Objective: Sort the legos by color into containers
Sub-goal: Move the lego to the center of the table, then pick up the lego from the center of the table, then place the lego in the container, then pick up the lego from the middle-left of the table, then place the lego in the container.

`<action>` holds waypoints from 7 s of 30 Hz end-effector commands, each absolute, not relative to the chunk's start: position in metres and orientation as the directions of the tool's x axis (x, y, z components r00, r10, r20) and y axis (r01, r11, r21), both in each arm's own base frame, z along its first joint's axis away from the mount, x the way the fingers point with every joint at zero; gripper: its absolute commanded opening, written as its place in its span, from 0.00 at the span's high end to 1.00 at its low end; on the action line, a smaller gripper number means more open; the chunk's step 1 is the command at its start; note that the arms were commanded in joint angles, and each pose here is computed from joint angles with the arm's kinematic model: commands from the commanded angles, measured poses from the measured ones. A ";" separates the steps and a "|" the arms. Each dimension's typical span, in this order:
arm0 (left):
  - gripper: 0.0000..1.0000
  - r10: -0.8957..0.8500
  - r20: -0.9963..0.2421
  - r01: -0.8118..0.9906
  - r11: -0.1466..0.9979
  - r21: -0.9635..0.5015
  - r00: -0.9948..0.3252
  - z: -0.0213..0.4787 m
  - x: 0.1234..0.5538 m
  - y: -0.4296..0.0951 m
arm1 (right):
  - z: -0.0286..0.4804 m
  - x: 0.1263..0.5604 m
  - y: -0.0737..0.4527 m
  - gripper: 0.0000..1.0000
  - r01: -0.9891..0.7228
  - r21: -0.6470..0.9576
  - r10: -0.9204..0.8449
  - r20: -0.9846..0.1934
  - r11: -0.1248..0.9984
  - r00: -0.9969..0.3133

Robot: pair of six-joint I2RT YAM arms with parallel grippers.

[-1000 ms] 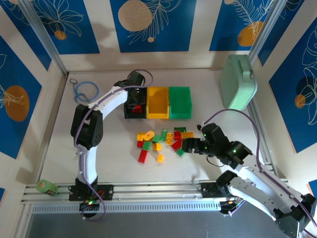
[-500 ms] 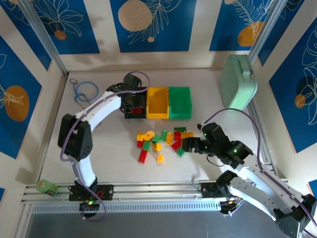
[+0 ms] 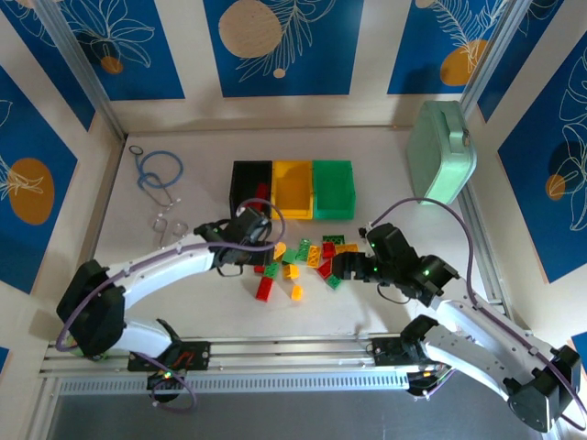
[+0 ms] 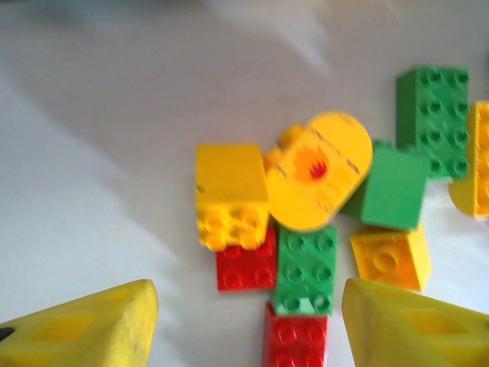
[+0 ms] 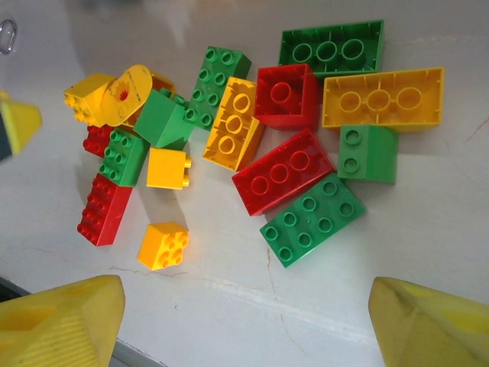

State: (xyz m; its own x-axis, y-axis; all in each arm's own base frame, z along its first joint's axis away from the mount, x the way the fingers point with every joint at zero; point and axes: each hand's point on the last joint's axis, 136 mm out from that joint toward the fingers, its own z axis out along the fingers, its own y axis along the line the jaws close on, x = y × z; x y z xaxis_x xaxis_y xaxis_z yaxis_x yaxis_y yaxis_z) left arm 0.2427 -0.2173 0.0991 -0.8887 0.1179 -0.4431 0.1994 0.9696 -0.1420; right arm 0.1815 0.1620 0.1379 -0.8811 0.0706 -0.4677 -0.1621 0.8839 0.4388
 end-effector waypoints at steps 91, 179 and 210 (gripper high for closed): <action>0.71 0.001 -0.462 0.032 0.998 -0.059 -0.887 0.088 0.302 -0.187 | 0.118 0.174 0.170 0.18 -0.160 0.448 0.068 -0.452 0.879 -0.889; 0.69 0.127 -0.520 0.211 0.972 -0.106 -0.845 0.124 0.235 -0.221 | 0.115 0.174 0.185 0.18 -0.166 0.480 0.064 -0.426 0.862 -0.902; 0.33 0.026 -0.532 0.096 0.990 -0.103 -0.846 0.172 0.411 -0.190 | 0.131 0.161 0.160 0.20 -0.158 0.435 0.070 -0.464 0.886 -0.883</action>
